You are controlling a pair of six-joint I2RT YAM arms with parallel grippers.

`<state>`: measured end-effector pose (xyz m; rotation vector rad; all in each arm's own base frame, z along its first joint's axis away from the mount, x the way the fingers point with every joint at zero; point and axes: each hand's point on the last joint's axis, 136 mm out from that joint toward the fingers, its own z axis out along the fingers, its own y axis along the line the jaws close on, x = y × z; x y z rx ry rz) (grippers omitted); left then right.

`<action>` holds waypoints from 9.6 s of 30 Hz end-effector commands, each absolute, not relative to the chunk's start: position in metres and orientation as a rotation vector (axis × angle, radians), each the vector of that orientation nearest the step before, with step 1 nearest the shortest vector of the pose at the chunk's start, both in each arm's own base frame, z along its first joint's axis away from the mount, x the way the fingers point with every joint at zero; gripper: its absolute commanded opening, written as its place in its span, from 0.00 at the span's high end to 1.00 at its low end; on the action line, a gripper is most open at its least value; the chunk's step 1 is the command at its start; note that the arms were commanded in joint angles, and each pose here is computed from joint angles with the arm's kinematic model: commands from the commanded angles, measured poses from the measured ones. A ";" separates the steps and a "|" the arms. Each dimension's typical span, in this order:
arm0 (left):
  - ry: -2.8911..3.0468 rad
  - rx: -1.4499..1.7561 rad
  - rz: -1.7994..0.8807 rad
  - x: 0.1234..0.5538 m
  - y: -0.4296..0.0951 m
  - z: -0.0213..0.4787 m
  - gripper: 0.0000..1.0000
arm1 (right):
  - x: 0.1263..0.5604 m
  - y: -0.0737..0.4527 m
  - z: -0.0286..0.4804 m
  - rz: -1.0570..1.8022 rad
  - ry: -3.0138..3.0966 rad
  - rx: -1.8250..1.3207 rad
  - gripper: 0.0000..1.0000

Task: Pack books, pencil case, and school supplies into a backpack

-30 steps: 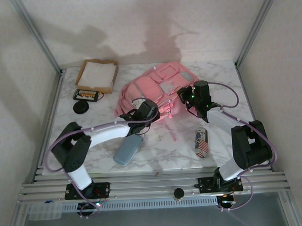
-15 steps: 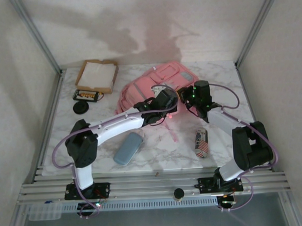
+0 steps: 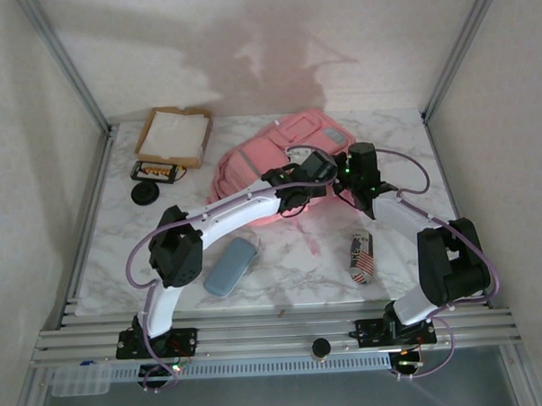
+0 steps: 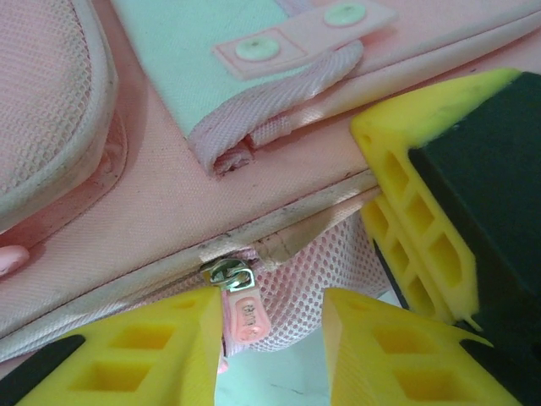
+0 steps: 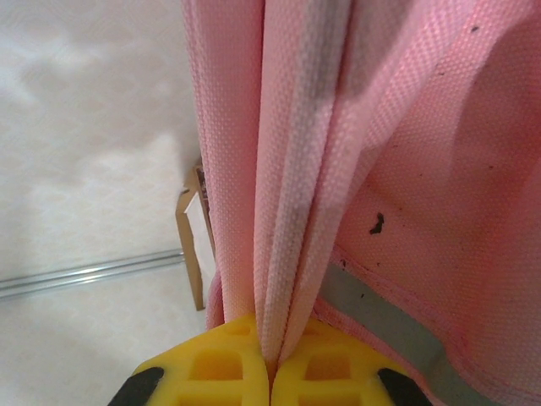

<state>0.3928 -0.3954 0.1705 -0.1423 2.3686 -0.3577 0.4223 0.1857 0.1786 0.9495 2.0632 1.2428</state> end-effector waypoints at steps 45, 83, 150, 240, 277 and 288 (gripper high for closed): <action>2.234 -0.386 -0.451 0.398 -0.370 0.198 1.00 | 0.430 0.190 0.232 1.351 1.934 0.797 1.00; 2.417 -0.038 -0.513 0.373 -0.388 0.162 0.59 | 0.448 0.179 0.219 1.305 2.047 0.702 1.00; 2.545 0.037 -0.263 0.337 -0.285 0.112 1.00 | 0.466 0.145 0.187 1.157 2.122 0.716 0.98; 2.390 -0.023 -0.271 0.380 -0.235 0.153 1.00 | 0.312 0.243 0.207 0.462 1.935 -0.979 0.13; 2.399 -0.080 -0.244 0.382 -0.221 0.146 1.00 | 0.370 0.314 0.173 -0.035 1.305 -1.459 0.38; 2.392 -0.111 -0.211 0.385 -0.211 0.147 1.00 | 0.378 0.312 0.166 -0.057 1.307 -1.494 0.79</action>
